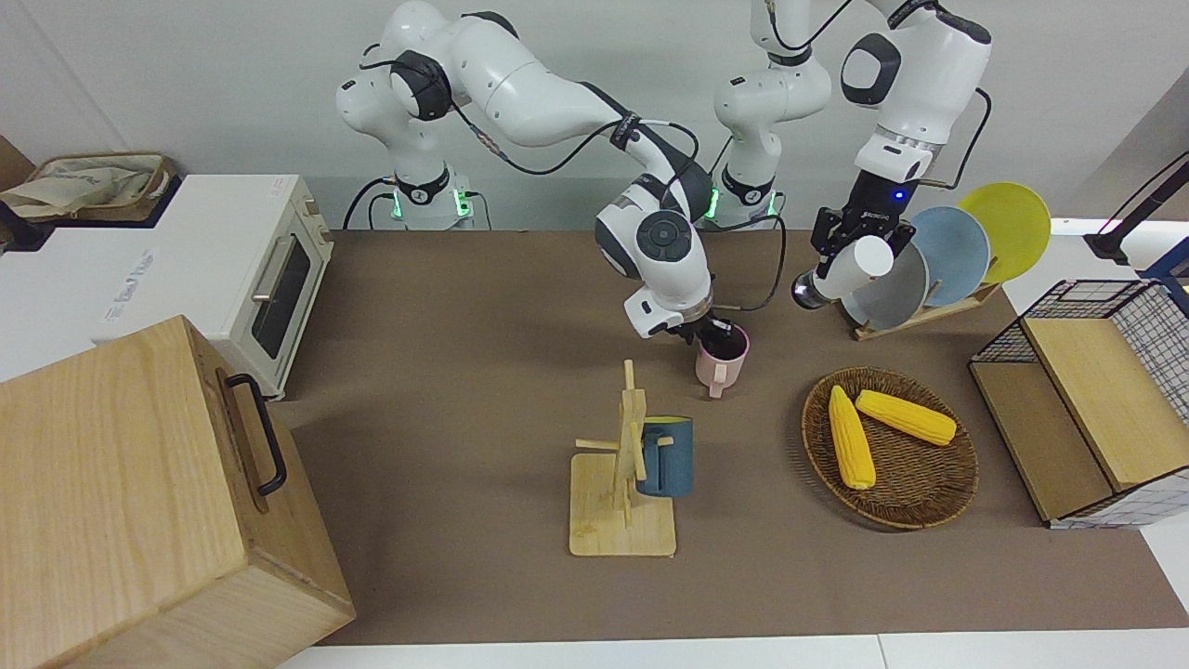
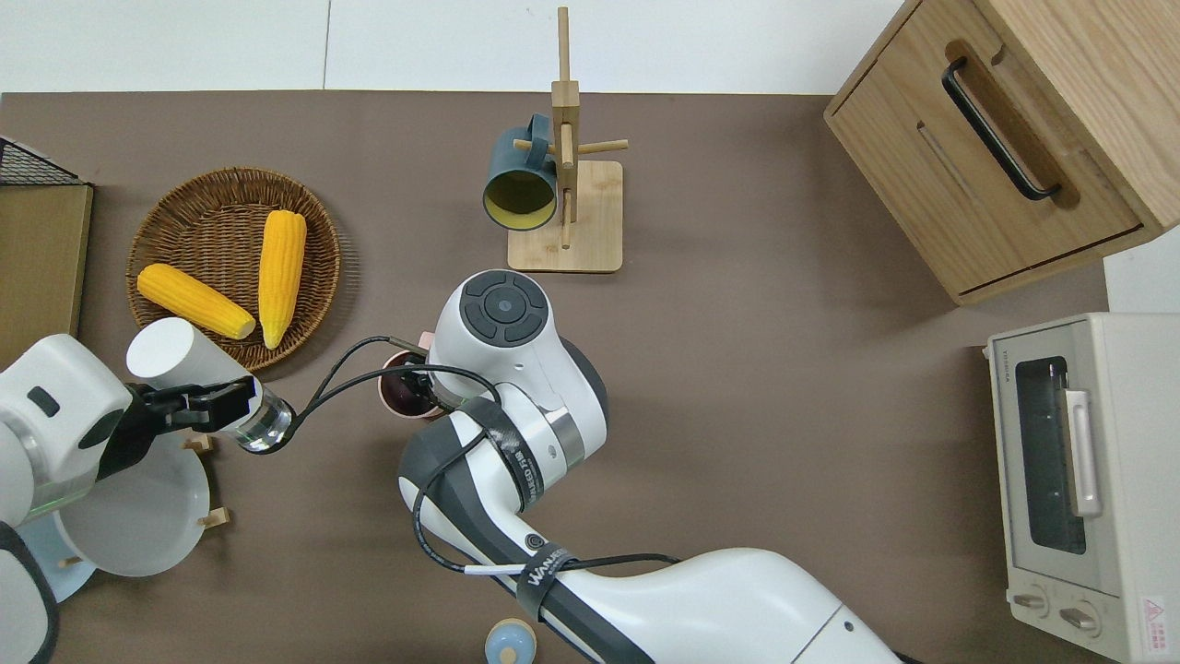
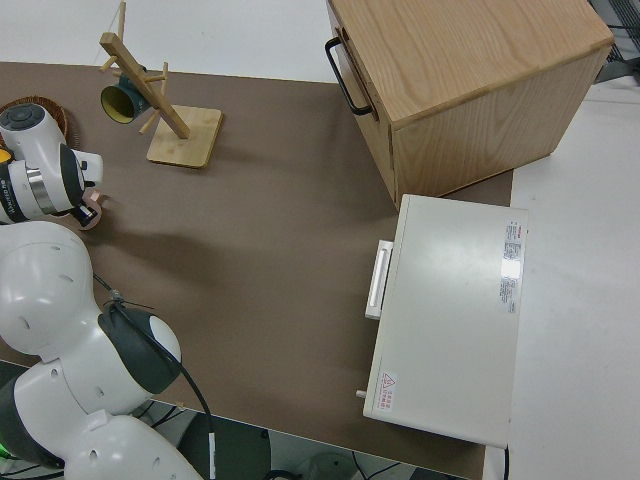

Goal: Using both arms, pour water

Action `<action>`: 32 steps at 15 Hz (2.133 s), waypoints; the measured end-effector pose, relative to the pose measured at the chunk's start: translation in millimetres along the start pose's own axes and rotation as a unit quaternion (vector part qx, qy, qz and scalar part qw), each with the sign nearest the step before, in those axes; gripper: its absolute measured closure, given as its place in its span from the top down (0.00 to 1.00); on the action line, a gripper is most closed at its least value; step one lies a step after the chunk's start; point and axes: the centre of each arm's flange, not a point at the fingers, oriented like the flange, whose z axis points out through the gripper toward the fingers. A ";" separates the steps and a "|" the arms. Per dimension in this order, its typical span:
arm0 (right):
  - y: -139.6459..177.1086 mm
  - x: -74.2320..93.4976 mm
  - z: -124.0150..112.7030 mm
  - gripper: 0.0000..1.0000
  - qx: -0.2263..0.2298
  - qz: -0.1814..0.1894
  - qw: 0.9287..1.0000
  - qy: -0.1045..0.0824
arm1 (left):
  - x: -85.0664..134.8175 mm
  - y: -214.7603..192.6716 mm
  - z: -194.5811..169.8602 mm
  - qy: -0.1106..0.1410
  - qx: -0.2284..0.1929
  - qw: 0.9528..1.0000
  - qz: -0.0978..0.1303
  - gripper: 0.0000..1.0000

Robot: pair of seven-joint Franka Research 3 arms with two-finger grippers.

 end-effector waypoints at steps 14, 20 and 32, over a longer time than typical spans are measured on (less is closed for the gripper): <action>41.7 1.4 -214.7 1.00 0.013 -0.010 0.999 0.047 | -2.1 0.0 2.8 -0.002 -0.004 1.000 0.007 0.64; 144.8 50.8 -318.1 1.00 -0.087 -0.107 0.987 0.085 | -14.2 24.9 21.0 -0.034 -0.015 0.999 0.031 0.64; 321.8 126.4 -423.8 1.00 -0.124 -0.170 0.972 0.102 | -50.3 92.0 42.7 -0.069 -0.032 0.995 0.072 0.64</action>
